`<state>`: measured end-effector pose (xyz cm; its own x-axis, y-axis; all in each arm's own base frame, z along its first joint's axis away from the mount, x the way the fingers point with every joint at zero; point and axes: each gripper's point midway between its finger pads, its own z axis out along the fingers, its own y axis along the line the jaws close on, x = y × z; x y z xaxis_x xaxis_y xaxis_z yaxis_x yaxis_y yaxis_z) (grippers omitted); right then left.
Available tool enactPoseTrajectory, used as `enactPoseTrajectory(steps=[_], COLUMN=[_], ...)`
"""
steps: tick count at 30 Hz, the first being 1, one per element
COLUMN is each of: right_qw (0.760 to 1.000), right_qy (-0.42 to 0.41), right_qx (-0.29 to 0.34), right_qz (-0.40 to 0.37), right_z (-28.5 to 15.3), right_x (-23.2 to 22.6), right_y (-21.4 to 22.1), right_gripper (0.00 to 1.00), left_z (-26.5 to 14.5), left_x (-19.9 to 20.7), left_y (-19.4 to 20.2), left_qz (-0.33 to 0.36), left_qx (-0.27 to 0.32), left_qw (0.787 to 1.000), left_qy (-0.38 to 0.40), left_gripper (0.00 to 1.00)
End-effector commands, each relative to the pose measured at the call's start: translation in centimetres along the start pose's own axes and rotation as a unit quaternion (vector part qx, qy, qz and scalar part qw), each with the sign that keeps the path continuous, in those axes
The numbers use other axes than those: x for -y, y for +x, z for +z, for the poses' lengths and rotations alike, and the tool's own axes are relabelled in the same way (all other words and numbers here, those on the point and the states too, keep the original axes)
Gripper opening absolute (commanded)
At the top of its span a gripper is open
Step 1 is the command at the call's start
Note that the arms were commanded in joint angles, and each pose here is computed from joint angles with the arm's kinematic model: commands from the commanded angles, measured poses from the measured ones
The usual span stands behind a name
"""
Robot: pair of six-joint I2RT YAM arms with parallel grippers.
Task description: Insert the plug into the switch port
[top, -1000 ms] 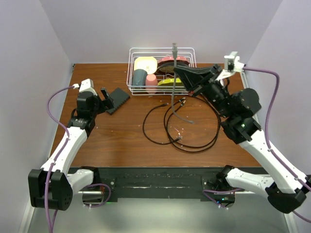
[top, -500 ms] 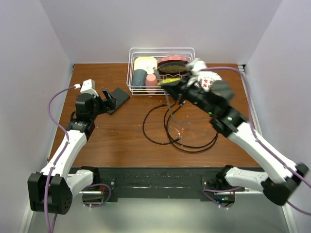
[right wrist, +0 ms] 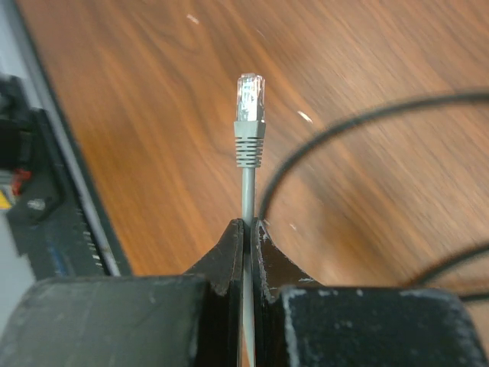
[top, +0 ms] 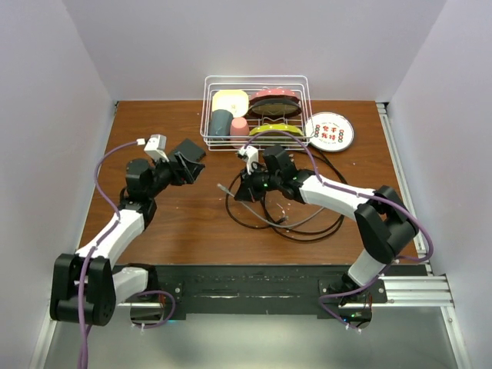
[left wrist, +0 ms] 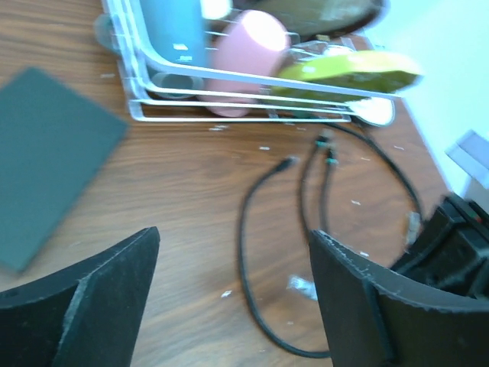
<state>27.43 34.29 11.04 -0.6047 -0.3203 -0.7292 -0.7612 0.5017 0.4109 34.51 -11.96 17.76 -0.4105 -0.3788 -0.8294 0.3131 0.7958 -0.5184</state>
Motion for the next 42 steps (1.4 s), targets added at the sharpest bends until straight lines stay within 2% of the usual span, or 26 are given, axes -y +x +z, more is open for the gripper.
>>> enactPoseTrajectory(steps=[1,5,11,22,32,34,35,37,38,40,41,42], right_qw=[0.994,0.993,0.993,0.987,0.986,0.986,0.986,0.986,0.985,0.986,0.986,0.986], right_qy=[-0.073,-0.074,-0.07,-0.067,-0.071,-0.07,-0.07,-0.07,-0.07,-0.072,-0.073,-0.072], right_qx=[0.076,0.081,0.091,0.143,0.143,0.145,0.146,0.148,0.15,0.148,0.148,0.147], right_qz=[-0.037,-0.033,-0.034,-0.043,-0.037,-0.038,-0.037,-0.037,-0.037,-0.037,-0.037,-0.036], right_z=[-0.9,-0.9,-1.2,-3.4,-3.4,-3.5,-3.6,-3.6,-3.7,-3.6,-3.6,-3.5], right_x=[-3.5,-3.6,-3.6,-4.8,-5.0,-5.0,-5.1,-5.1,-5.1,-5.1,-5.2,-5.1], right_y=[-5.1,-5.3,-5.8,-8.4,-8.3,-8.4,-8.4,-8.4,-8.5,-8.4,-8.4,-8.3], right_gripper=[0.0,0.0,0.0,0.0,0.0,0.0,0.0,0.0,0.0,0.0,0.0,0.0], left_z=[0.2,0.3,-0.4,0.2,0.1,0.0,-0.1,-0.1,-0.1,-0.1,-0.1,0.0], left_x=[4.3,5.7,7.0,6.4,8.2,8.7,9.0,9.5,9.6,9.8,9.9,10.0], left_y=[-0.7,-0.3,0.3,1.0,1.1,1.0,1.1,1.2,1.3,1.2,1.1,1.1], left_qz=[0.013,0.022,0.034,0.036,0.045,0.047,0.048,0.053,0.054,0.054,0.054,0.051], left_qx=[0.011,0.006,0.0,-0.019,-0.02,-0.019,-0.02,-0.021,-0.022,-0.021,-0.019,-0.019], left_qw=[0.99,0.981,0.97,0.973,0.965,0.963,0.962,0.959,0.958,0.958,0.957,0.958], left_qy=[0.136,0.195,0.24,0.228,0.257,0.266,0.27,0.279,0.281,0.282,0.284,0.283], left_gripper=[0.78,0.73,0.68,0.67,0.62,0.56,0.48,0.4,0.31,0.2,0.08,0.03])
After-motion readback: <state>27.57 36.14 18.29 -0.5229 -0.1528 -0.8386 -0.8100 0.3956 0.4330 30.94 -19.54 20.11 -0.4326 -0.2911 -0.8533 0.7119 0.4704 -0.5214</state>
